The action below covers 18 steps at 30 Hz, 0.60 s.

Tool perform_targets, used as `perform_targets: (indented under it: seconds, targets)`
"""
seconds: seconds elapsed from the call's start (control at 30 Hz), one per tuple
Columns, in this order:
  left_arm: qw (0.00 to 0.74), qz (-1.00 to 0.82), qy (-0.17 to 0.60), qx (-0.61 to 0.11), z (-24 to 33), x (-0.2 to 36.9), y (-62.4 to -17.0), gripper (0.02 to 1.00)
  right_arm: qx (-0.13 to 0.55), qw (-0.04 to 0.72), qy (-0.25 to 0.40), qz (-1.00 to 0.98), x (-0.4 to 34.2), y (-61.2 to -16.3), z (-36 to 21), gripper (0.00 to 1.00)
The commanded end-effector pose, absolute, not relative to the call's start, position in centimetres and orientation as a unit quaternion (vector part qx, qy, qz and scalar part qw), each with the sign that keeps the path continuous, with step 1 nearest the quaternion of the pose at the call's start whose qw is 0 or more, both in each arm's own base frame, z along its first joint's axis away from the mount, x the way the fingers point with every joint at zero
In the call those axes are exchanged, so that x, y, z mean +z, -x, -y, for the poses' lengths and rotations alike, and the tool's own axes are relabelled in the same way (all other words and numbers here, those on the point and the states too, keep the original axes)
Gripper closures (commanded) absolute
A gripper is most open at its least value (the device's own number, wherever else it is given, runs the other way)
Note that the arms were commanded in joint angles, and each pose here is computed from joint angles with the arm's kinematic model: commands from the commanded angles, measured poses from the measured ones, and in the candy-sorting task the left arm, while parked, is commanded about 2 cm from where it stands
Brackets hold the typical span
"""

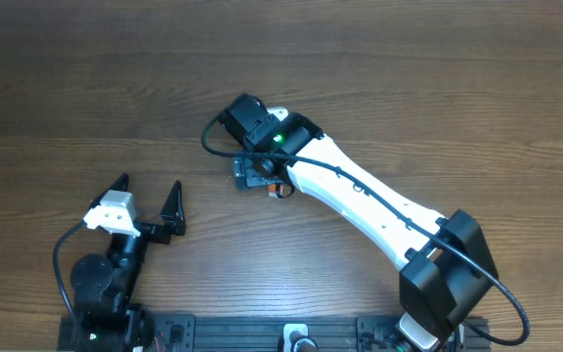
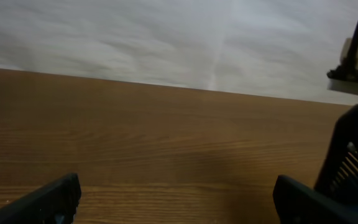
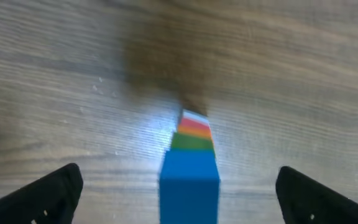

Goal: Stack Cubes

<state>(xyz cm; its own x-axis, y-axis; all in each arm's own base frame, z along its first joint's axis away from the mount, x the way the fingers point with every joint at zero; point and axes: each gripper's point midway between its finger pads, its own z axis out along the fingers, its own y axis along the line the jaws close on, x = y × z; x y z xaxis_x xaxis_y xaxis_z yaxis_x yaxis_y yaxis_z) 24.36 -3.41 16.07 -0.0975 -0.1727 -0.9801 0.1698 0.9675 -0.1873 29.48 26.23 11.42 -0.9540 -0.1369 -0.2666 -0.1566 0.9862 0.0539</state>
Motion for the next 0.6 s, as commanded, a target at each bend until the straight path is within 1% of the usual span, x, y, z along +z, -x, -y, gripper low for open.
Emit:
perform_targets:
  seconds: [0.03,0.07,0.17,0.3,0.37,0.4,0.43,0.47,0.5,0.6]
  targets:
    - [0.673,-0.729,-0.007,-0.124,3.5,16.0,-24.3,0.018,0.055,0.177,0.102,-0.977,13.1,-31.4,-27.4,0.007]
    - [0.673,-0.729,-0.007,-0.124,3.5,16.0,-24.3,0.018,0.056,0.205,0.108,-0.971,14.4,-32.8,-27.3,0.007]
    - [0.673,-0.729,-0.007,-0.124,3.5,16.0,-24.3,0.018,0.037,0.251,0.094,-0.963,16.9,-35.2,-25.3,0.007]
    - [0.673,-0.729,-0.007,-0.124,3.5,16.0,-24.3,0.018,0.001,0.309,0.052,-0.950,20.5,-38.3,-20.4,0.009]
    - [0.673,-0.729,-0.007,-0.124,3.5,16.0,-24.3,0.018,-0.009,0.331,0.041,-0.943,22.5,-39.1,-17.8,0.009]
    - [0.673,-0.729,-0.007,-0.124,3.5,16.0,-24.3,0.020,-0.017,0.341,0.038,-0.939,23.4,-39.5,-16.3,0.009]
    - [0.673,-0.729,-0.007,-0.124,3.5,16.0,-24.3,0.018,-0.032,0.356,0.026,-0.934,24.9,-39.7,-13.3,0.009]
    - [0.673,-0.729,-0.007,-0.124,3.5,16.0,-24.3,0.020,-0.038,0.361,0.020,-0.932,25.4,-39.6,-11.9,0.007]
    - [0.673,-0.729,-0.007,-0.124,3.5,16.0,-24.3,0.018,-0.056,0.371,0.003,-0.927,26.0,-39.0,-8.9,0.007]
    - [0.673,-0.729,-0.007,-0.124,3.5,16.0,-24.3,0.018,-0.077,0.386,-0.024,-0.919,25.9,-37.4,-5.0,0.007]
